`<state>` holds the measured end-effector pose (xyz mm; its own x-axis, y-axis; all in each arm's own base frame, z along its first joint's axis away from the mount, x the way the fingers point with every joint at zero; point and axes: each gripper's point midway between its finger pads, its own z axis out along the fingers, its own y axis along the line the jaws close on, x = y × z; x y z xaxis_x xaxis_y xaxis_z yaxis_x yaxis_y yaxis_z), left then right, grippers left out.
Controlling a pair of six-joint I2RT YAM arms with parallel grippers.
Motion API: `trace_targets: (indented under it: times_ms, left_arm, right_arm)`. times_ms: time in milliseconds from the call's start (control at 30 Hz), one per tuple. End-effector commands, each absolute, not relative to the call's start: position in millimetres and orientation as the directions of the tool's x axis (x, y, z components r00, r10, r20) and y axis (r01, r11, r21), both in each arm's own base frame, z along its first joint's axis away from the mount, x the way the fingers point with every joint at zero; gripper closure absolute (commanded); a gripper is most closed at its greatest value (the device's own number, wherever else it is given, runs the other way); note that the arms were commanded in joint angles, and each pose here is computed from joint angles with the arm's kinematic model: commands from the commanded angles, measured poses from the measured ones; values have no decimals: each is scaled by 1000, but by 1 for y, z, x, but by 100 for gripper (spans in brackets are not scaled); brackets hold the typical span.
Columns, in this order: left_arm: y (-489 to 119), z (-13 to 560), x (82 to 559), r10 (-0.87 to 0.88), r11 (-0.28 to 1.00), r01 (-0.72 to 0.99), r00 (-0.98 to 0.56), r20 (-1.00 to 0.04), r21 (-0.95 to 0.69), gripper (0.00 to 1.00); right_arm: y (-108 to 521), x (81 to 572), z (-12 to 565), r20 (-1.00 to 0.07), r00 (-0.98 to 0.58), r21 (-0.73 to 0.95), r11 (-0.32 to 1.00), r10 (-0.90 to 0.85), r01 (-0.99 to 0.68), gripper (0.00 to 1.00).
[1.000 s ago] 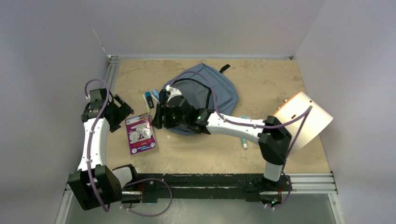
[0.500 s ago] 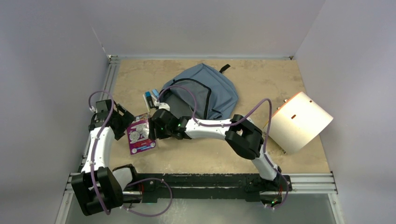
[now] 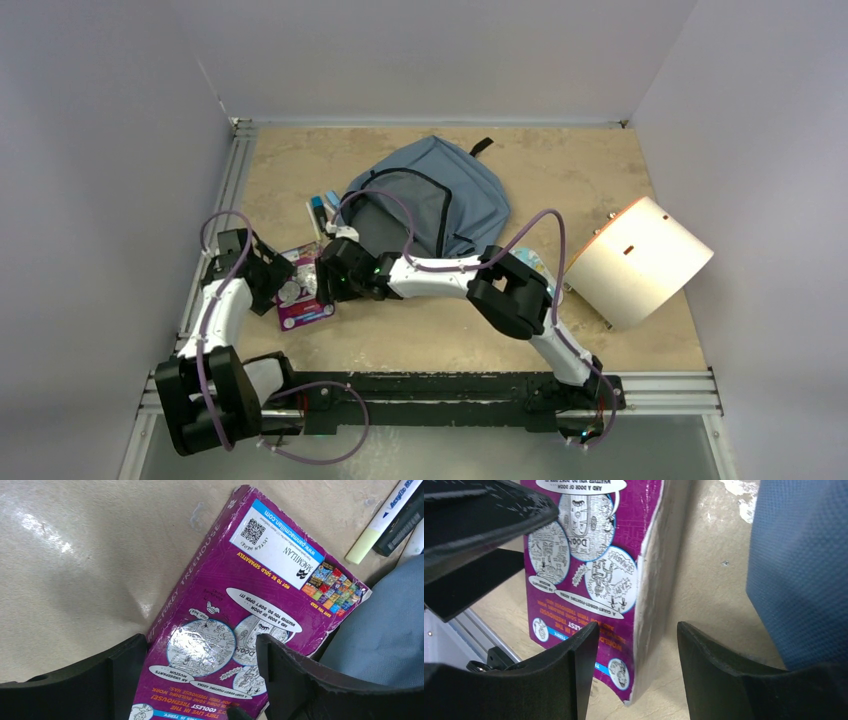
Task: Pack the student bag
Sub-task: Pick up the book from the center of the board.
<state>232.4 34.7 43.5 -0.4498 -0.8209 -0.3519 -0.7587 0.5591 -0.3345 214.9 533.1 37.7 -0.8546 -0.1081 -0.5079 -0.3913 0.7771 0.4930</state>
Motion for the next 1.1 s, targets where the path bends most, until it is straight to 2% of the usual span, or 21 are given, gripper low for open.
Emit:
trace_targets:
  times_ms: [0, 233, 367, 433, 633, 667, 933, 1067]
  left_arm:
    - [21, 44, 242, -830, 554, -734, -447, -335, -394, 21]
    - [-13, 49, 230, -789, 613, -690, -509, -342, -386, 21]
    - [-16, 48, 227, -795, 606, -691, -506, -336, -393, 21]
    - [-15, 50, 228, -793, 608, -689, -505, -341, -395, 21]
    - [-12, 62, 233, -781, 623, -675, -505, -369, -395, 21]
    - [-9, 64, 235, -776, 627, -675, -501, -383, -389, 21]
    - [-3, 120, 248, -727, 681, -593, -476, -495, -430, 20]
    - [-11, 144, 251, -714, 699, -542, -488, -501, -467, 18]
  right_arm:
    - [547, 217, 52, -515, -853, 529, 750, -88, -397, 39]
    - [538, 210, 43, -477, -874, 533, 763, -86, -366, 44]
    - [534, 211, 37, -477, -875, 518, 776, -88, -360, 51]
    - [533, 210, 37, -477, -874, 517, 775, -92, -363, 59]
    - [536, 214, 55, -513, -856, 537, 752, -69, -383, 98]
    - [536, 215, 59, -519, -852, 541, 746, -66, -387, 100]
    - [536, 227, 96, -580, -814, 561, 711, -28, -424, 100]
    - [532, 238, 110, -583, -812, 583, 684, -24, -439, 100]
